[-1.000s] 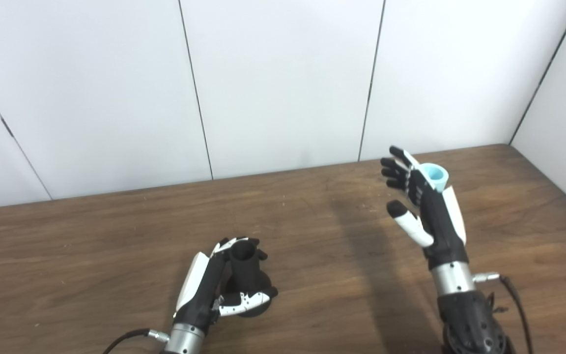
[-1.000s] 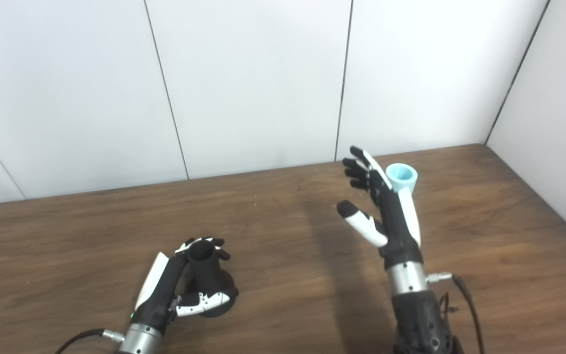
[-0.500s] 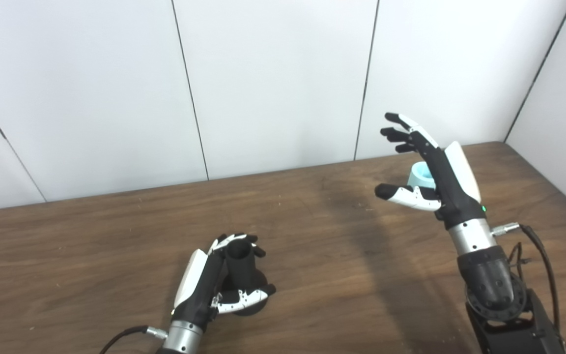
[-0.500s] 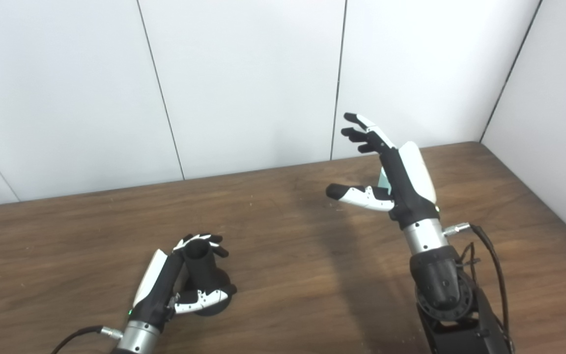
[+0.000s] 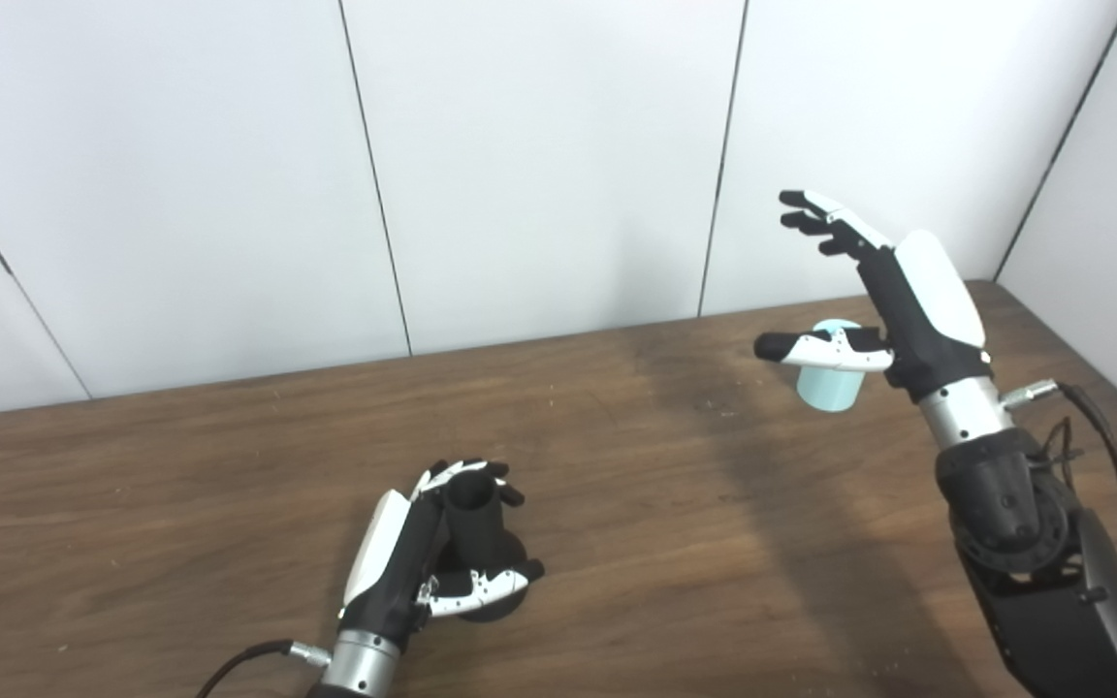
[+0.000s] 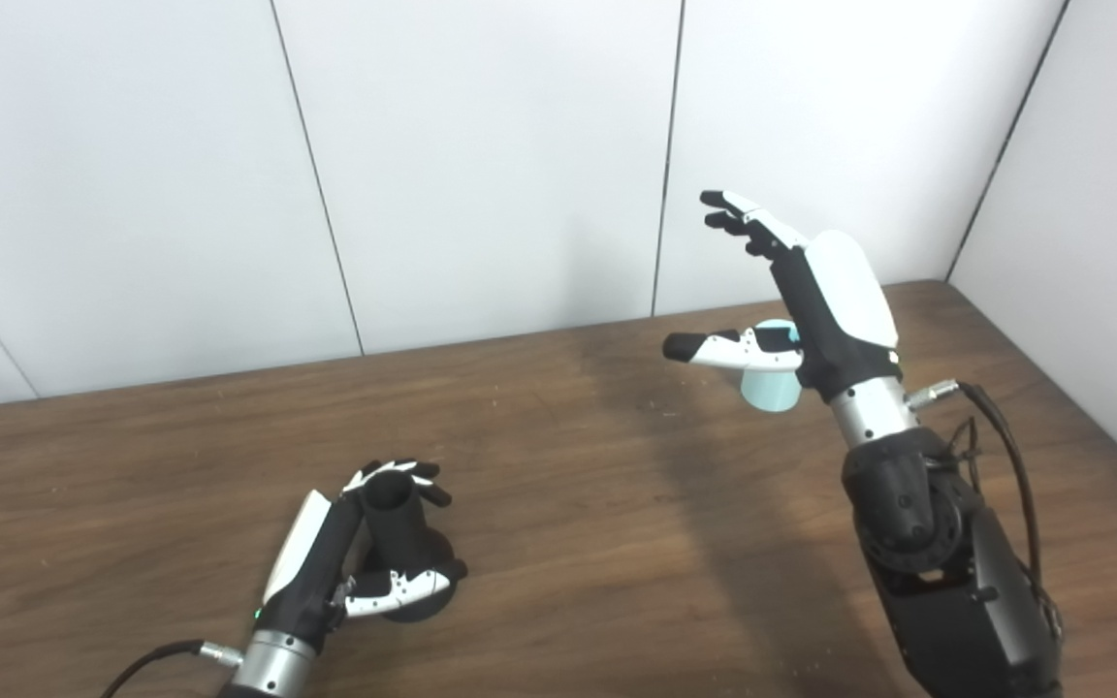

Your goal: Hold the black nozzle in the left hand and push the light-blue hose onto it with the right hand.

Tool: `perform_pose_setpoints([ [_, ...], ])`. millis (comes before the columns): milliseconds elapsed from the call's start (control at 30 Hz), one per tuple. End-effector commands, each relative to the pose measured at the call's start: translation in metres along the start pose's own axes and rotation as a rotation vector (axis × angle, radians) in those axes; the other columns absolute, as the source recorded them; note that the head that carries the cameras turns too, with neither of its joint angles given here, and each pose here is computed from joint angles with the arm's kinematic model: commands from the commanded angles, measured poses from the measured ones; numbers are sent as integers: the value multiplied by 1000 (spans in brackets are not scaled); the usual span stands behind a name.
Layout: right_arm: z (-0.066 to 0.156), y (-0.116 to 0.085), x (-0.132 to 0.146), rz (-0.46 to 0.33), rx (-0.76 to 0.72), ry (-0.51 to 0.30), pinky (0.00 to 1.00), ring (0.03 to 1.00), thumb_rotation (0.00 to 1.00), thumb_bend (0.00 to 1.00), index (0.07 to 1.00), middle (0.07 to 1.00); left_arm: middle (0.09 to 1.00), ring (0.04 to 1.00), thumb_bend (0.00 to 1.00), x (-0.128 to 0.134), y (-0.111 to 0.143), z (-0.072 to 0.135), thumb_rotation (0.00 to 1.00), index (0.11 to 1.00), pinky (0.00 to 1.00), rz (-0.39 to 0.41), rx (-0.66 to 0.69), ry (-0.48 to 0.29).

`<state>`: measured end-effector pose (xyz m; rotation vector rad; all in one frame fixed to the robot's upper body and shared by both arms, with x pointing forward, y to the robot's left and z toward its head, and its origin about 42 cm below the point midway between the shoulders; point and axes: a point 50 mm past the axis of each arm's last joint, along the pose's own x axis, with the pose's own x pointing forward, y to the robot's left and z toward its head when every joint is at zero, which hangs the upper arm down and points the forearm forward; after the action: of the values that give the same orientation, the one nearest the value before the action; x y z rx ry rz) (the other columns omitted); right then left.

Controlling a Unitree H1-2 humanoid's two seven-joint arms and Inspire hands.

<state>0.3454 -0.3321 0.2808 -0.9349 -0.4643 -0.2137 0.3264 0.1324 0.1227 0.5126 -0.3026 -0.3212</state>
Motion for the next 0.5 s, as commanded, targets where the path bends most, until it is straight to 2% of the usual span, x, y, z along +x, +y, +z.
perform_pose_setpoints([
  [0,5,-19,18,-35,-67,-24,750,829,822,901,862,819,782,887,510,-46,-16,-47,71,489,1000,-69,27,166],
  [100,3,-20,22,-15,-115,16,742,824,808,900,862,824,782,887,510,-47,-16,-47,71,489,1000,-69,24,169],
  [300,4,-26,36,42,-277,91,677,811,687,947,854,832,782,887,510,-48,-17,-49,72,489,1000,-71,20,174],
  [367,2,-29,41,65,-336,116,683,807,602,979,835,833,782,887,510,-48,-18,-50,71,489,1000,-71,18,176],
  [467,0,-32,48,109,-406,145,714,817,584,994,836,845,782,887,510,-48,-19,-50,71,489,1000,-71,17,177],
])
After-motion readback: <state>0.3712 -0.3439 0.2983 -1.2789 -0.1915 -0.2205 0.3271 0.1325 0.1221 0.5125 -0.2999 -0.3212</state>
